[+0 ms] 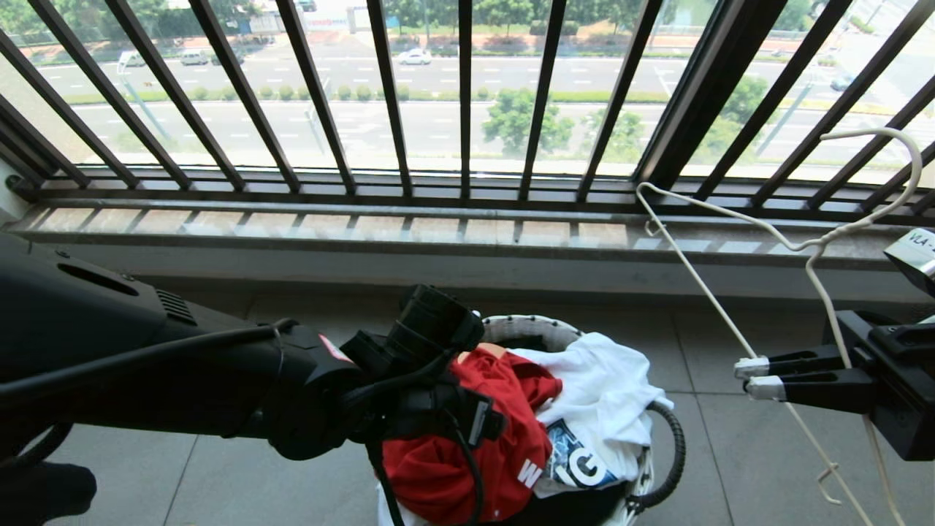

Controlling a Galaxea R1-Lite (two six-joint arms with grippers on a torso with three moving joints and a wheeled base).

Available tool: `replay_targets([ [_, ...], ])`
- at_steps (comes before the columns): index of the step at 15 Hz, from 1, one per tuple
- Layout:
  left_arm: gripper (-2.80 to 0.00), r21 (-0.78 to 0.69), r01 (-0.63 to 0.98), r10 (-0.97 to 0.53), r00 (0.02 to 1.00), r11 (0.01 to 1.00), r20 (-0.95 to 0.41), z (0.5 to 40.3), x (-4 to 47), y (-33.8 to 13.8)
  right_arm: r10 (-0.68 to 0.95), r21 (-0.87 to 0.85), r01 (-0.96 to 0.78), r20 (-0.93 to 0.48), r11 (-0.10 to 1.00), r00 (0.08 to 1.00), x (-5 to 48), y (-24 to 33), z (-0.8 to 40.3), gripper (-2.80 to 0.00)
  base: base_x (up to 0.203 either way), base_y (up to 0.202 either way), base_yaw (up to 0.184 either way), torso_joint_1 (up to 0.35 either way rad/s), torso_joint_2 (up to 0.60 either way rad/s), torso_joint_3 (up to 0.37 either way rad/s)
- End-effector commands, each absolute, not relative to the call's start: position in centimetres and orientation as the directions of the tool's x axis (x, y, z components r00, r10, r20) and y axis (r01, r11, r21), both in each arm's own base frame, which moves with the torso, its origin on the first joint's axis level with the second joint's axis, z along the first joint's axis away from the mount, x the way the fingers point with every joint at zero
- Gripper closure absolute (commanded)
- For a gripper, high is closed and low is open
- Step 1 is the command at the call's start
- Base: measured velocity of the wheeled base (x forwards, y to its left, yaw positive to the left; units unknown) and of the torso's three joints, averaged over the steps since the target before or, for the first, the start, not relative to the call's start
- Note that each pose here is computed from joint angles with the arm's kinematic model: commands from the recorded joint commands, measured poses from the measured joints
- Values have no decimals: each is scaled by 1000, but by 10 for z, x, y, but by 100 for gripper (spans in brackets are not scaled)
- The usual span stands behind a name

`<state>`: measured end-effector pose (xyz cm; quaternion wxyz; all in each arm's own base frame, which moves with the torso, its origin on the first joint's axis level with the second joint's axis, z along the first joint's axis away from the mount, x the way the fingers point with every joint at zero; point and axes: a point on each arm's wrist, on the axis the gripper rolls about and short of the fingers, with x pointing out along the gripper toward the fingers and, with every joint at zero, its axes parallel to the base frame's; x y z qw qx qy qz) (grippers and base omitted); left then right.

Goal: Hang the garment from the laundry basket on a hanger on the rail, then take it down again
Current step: Pick up clothes from the basket

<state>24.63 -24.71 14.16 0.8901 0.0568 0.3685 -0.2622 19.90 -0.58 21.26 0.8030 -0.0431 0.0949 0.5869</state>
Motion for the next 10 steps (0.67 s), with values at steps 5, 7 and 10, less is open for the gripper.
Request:
replay_targets([
  [5,-280,-87,505,-408,571,859,-712,127,251,-252,937,40,-953,-197,302,289,199,-6,213,0,0,0,0,0,0,0],
  [7,-280,-89,504,-409,572,859,-711,127,251,-253,937,41,-952,-198,303,289,199,-6,212,0,0,0,0,0,0,0],
  [10,0,-93,500,-411,575,861,-707,129,252,-252,937,40,-952,-198,303,289,199,-6,212,0,0,0,0,0,0,0],
])
